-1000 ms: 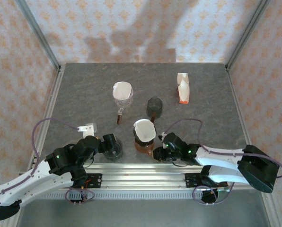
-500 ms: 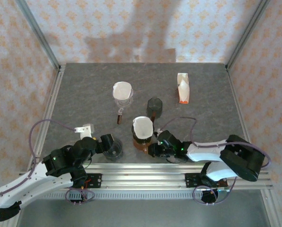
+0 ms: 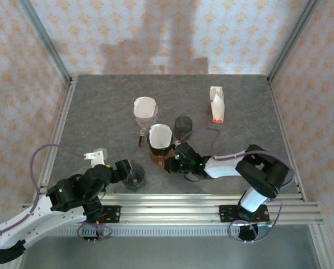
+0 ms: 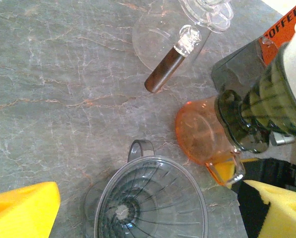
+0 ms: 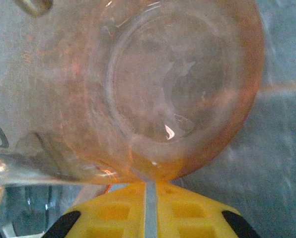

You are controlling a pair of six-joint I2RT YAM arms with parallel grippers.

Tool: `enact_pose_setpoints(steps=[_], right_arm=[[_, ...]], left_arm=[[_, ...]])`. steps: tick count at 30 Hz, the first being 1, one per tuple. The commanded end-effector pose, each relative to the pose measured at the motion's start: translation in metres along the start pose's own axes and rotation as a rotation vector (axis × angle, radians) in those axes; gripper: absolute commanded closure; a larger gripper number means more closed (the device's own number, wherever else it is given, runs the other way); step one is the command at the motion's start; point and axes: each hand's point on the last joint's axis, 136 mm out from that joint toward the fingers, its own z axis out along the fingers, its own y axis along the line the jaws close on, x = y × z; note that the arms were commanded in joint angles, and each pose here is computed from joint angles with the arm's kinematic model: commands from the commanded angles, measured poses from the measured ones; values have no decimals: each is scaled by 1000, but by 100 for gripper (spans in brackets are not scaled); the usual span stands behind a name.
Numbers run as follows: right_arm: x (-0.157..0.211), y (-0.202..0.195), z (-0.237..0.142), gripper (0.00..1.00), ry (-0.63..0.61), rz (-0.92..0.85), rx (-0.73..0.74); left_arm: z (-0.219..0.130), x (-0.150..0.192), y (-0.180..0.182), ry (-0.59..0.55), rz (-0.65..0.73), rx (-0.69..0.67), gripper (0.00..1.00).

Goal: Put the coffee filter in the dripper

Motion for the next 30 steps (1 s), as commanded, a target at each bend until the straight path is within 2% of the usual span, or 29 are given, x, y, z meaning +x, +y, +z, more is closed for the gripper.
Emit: enact_pose_setpoints(steps=[1, 14, 21, 25, 30], right_arm=[[-24, 9, 9, 87, -48, -46, 7], [-42, 11, 30, 85, -48, -31, 21], [-26, 4, 19, 70, -39, -20, 44], [-8, 1, 8, 64, -23, -26, 55], [8, 5, -14, 45, -26, -34, 43]], left_arm=[[1, 1, 17, -19, -18, -61, 7], [3, 5, 19, -12, -26, -60, 7], [11, 10, 10, 5, -4, -32, 10], [19, 16, 0, 29, 24, -7, 4], [38, 29, -5, 65, 60, 0, 3]])
